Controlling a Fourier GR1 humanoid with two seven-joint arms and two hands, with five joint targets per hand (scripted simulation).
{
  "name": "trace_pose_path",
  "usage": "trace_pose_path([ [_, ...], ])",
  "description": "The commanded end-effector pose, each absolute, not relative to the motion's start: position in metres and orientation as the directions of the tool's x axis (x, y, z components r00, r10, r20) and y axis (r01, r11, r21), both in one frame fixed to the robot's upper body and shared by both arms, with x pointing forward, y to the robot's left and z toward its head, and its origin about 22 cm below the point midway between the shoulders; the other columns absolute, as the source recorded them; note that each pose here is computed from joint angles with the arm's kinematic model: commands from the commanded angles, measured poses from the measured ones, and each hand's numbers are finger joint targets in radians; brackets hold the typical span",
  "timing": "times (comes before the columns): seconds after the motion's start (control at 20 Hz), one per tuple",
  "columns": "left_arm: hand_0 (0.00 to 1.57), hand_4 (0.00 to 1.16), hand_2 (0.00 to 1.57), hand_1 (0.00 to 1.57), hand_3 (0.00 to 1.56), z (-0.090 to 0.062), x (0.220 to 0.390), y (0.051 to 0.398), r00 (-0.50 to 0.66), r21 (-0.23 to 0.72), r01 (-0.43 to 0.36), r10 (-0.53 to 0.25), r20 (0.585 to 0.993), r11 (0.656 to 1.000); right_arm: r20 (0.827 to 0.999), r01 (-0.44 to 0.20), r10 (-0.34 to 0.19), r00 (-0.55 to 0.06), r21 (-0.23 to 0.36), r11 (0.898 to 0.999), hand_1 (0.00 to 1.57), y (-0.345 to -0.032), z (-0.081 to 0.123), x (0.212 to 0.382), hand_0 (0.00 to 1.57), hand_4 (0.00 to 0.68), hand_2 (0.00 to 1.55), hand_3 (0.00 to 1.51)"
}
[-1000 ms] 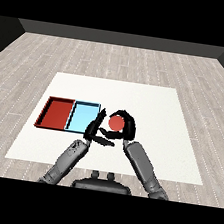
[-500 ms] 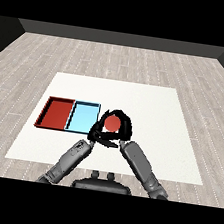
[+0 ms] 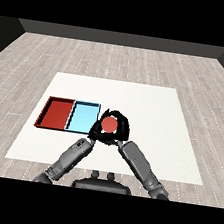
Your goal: Pick the red can and put it in the red box
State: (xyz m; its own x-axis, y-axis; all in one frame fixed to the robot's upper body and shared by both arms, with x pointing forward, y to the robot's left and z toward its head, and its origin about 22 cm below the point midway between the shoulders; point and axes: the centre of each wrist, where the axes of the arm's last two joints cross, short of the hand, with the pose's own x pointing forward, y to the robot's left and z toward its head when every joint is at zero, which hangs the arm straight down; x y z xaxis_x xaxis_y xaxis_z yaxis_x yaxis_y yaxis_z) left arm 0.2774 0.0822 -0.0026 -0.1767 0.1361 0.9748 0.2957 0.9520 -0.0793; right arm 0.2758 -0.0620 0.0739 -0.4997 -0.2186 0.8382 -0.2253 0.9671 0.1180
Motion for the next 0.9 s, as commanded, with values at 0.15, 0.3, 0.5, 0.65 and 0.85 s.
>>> trace_pose_path([
  [0.15, 1.45, 1.11, 1.48, 1.45, 1.42, 0.01, 0.284, 0.076, -0.17, -0.185, 0.13, 0.206, 0.964, 0.974, 0.843, -0.242, -0.238, -0.482, 0.133, 0.961, 1.56, -0.058, 0.069, 0.288, 1.56, 0.654, 1.47, 1.4],
  [0.3, 1.57, 1.12, 1.56, 1.57, 1.48, 0.001, 0.285, 0.075, -0.151, -0.095, 0.13, 0.114, 0.982, 0.987, 0.844, -0.248, -0.237, -0.481, 0.128, 0.96, 1.5, -0.05, 0.088, 0.275, 1.5, 0.652, 1.45, 1.39],
  [0.5, 1.57, 1.12, 1.56, 1.57, 1.48, -0.013, 0.268, 0.072, -0.152, -0.105, 0.128, 0.124, 0.981, 0.986, 0.838, -0.257, -0.249, -0.485, 0.136, 0.957, 1.49, -0.073, 0.057, 0.278, 1.49, 0.649, 1.44, 1.39],
  [0.65, 1.57, 1.13, 1.55, 1.57, 1.47, -0.007, 0.281, 0.06, -0.19, -0.098, 0.099, 0.116, 0.975, 0.99, 0.836, -0.252, -0.243, -0.493, 0.131, 0.959, 1.48, -0.076, 0.082, 0.289, 1.48, 0.644, 1.45, 1.39],
  [0.85, 1.57, 1.14, 1.56, 1.57, 1.48, 0.005, 0.268, 0.066, -0.27, -0.113, 0.066, 0.127, 0.954, 0.991, 0.849, -0.266, -0.26, -0.459, 0.148, 0.953, 1.49, -0.057, 0.074, 0.256, 1.49, 0.637, 1.44, 1.39],
])
